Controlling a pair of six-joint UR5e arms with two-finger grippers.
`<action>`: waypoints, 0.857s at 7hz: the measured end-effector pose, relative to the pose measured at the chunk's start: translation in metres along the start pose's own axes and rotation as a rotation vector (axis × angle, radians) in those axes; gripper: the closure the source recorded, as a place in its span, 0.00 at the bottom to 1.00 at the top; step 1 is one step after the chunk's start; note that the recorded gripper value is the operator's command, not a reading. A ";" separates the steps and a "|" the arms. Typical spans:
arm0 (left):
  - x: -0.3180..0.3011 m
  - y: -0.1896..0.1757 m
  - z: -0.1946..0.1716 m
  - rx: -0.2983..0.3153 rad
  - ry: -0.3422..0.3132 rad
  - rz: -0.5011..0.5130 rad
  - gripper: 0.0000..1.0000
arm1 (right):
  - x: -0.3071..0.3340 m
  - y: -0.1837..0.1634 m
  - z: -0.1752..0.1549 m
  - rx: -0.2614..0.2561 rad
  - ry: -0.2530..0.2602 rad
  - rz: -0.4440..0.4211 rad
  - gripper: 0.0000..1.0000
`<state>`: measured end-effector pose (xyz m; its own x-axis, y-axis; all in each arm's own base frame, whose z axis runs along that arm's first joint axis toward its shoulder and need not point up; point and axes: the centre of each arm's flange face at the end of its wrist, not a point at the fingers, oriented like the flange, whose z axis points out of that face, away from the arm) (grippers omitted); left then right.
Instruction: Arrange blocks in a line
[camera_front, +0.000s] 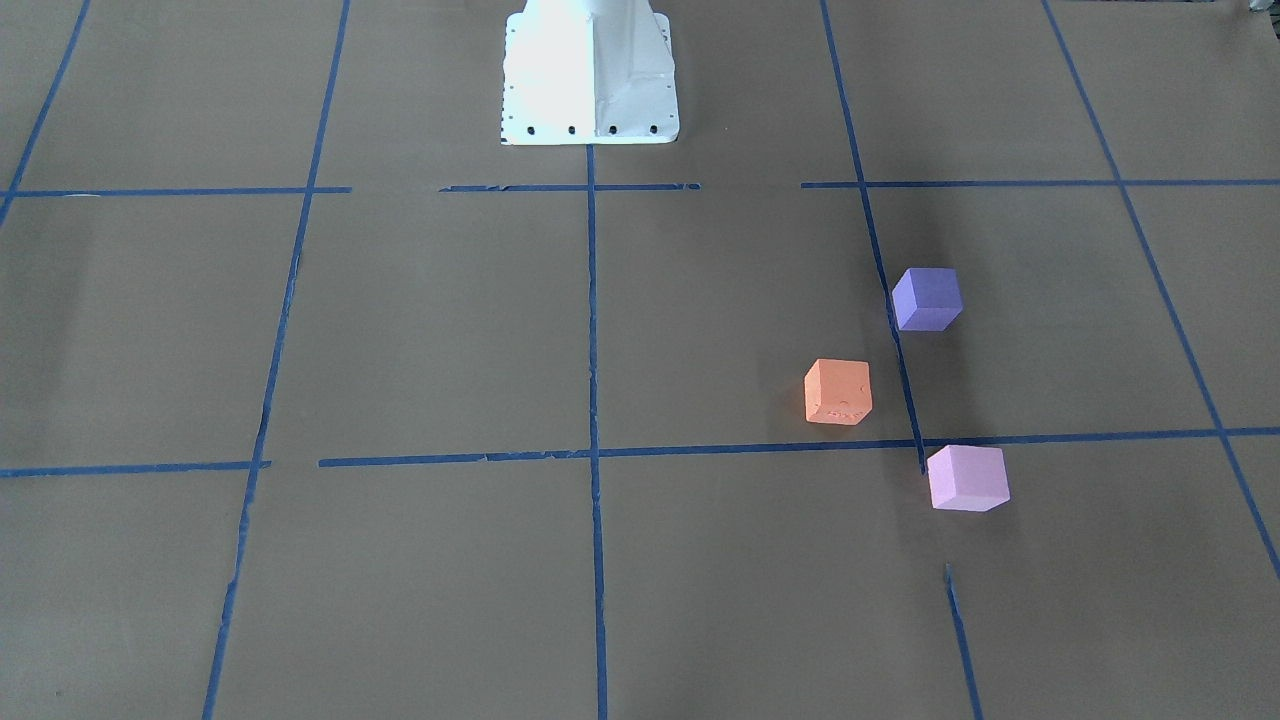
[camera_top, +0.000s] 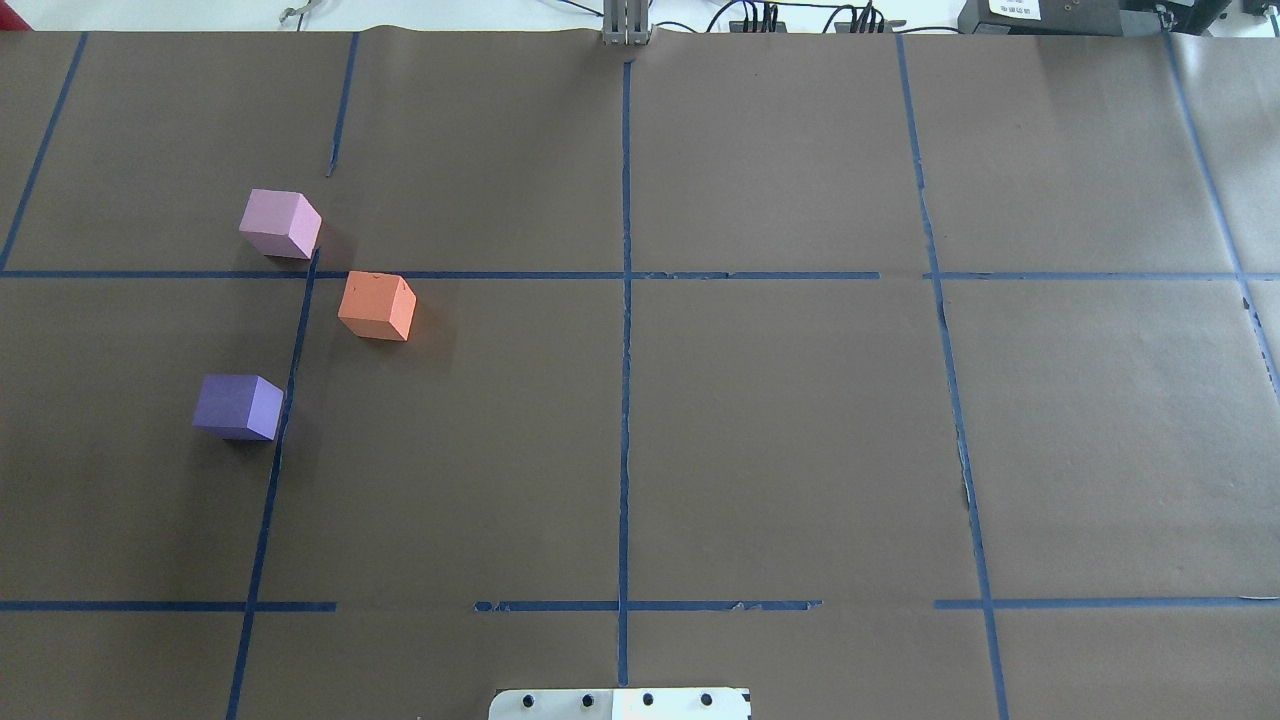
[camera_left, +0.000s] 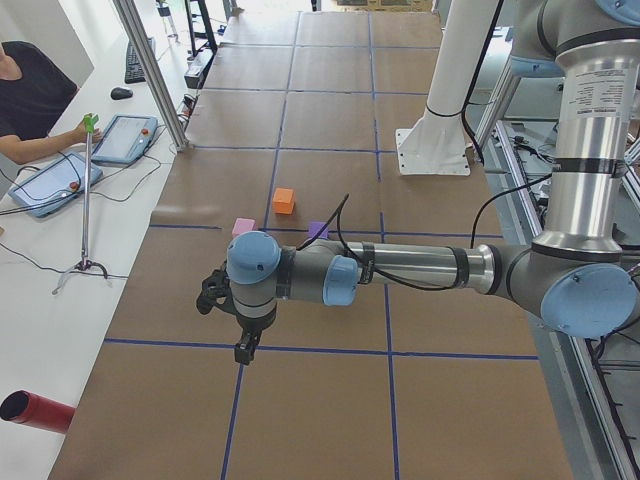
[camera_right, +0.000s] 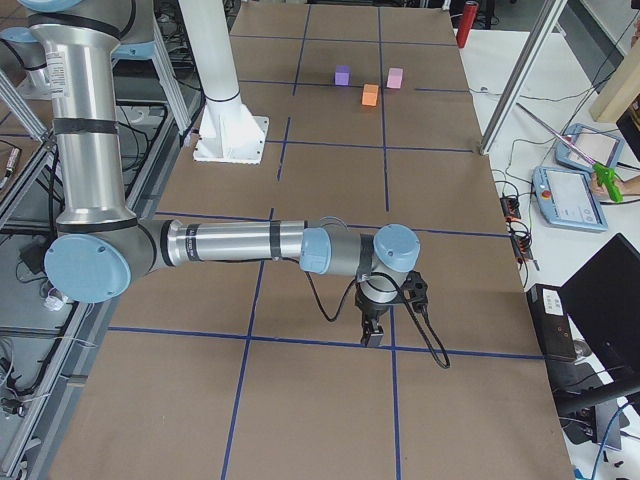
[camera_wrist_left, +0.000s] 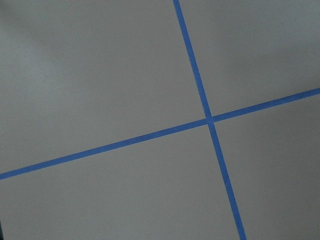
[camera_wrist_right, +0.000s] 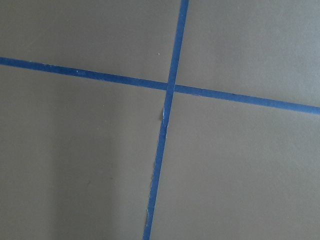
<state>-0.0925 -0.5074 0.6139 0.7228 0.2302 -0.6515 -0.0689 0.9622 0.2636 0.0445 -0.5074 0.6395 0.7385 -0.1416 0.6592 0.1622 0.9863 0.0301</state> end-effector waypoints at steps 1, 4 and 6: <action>0.044 -0.018 -0.006 0.005 0.015 -0.013 0.00 | 0.000 0.000 0.000 0.000 0.000 0.000 0.00; 0.219 -0.078 -0.022 -0.020 0.079 -0.037 0.00 | 0.000 0.000 0.000 0.001 0.000 0.000 0.00; 0.321 -0.111 -0.032 -0.049 0.121 -0.073 0.00 | 0.000 0.000 0.000 0.000 0.000 0.000 0.00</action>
<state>0.1251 -0.5356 0.3534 0.6393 0.1727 -0.7493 -0.0550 0.9822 0.1795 0.0446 -0.5074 0.6395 0.7386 -0.1412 0.6592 0.1618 0.9864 0.0300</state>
